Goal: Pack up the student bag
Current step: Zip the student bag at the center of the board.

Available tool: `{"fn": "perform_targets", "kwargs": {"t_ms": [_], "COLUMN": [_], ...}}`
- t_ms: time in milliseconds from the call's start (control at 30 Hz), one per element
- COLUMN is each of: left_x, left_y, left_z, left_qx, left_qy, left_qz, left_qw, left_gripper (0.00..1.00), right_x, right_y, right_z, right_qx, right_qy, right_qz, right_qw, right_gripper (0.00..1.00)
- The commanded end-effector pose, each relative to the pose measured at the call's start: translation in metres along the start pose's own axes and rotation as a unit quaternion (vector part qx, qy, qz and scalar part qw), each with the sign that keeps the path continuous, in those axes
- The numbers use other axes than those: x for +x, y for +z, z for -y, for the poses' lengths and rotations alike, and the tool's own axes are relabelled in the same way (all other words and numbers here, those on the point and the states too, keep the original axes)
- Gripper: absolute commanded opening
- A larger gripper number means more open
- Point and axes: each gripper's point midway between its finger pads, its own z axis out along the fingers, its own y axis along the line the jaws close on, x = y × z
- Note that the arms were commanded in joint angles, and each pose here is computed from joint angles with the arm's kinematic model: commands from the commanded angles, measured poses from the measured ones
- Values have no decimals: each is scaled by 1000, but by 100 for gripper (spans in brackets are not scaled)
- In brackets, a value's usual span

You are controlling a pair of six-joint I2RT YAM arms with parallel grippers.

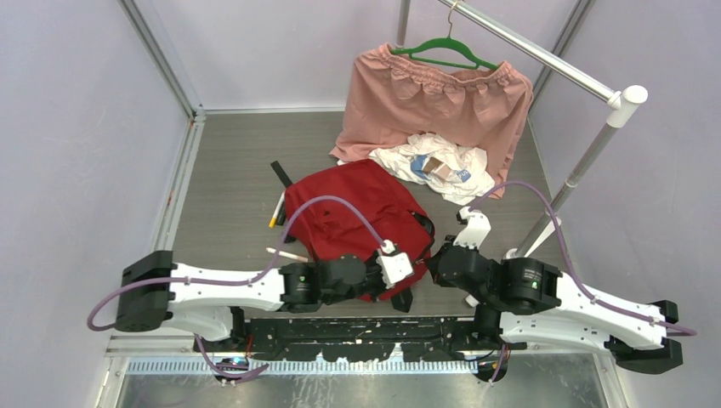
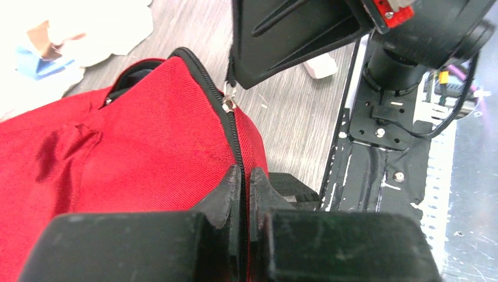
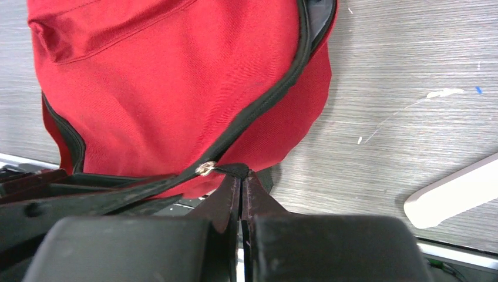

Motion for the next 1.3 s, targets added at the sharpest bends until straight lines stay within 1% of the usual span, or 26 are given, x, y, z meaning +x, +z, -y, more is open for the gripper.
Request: {"fn": "perform_targets", "kwargs": {"t_ms": [0,67,133,233,333,433,567,733,867,1000,1267], "left_x": [-55,-54,-45,-35,-38,-40,-38,-36,-38,-47,-64], "left_y": [-35,-48,-61,-83,-107,-131,-151,-168,-177,-193,-236], "left_z": [-3,-7,-10,-16,-23,-38,-52,-62,-66,-71,-85], "left_qx": [12,8,3,-5,-15,-44,-70,-92,-97,-101,-111], "left_qy": [-25,-28,-28,-54,-80,-96,-104,-108,-117,-135,-191], "left_qz": [102,105,86,71,97,128,129,111,115,131,184], "left_qw": [994,994,996,996,992,986,984,984,982,977,958], "left_gripper": [0,0,0,0,0,0,0,0,0,0,0], "right_x": [-18,-19,-25,-30,-29,-21,-12,-14,-13,-12,-13], "right_y": [-5,-6,-7,-9,-6,3,13,20,25,27,25], "right_z": [4,4,6,6,2,-6,-14,-12,-14,-16,-10], "right_qx": [-2,-1,5,9,7,3,6,25,36,41,42], "right_qy": [31,28,22,14,9,5,-6,-29,-43,-48,-35], "right_qz": [40,44,53,62,60,47,33,42,39,34,40], "right_qw": [999,999,998,998,998,999,999,998,998,997,998], "right_gripper": [1,1,1,1,1,1,1,1,1,1,1]}}
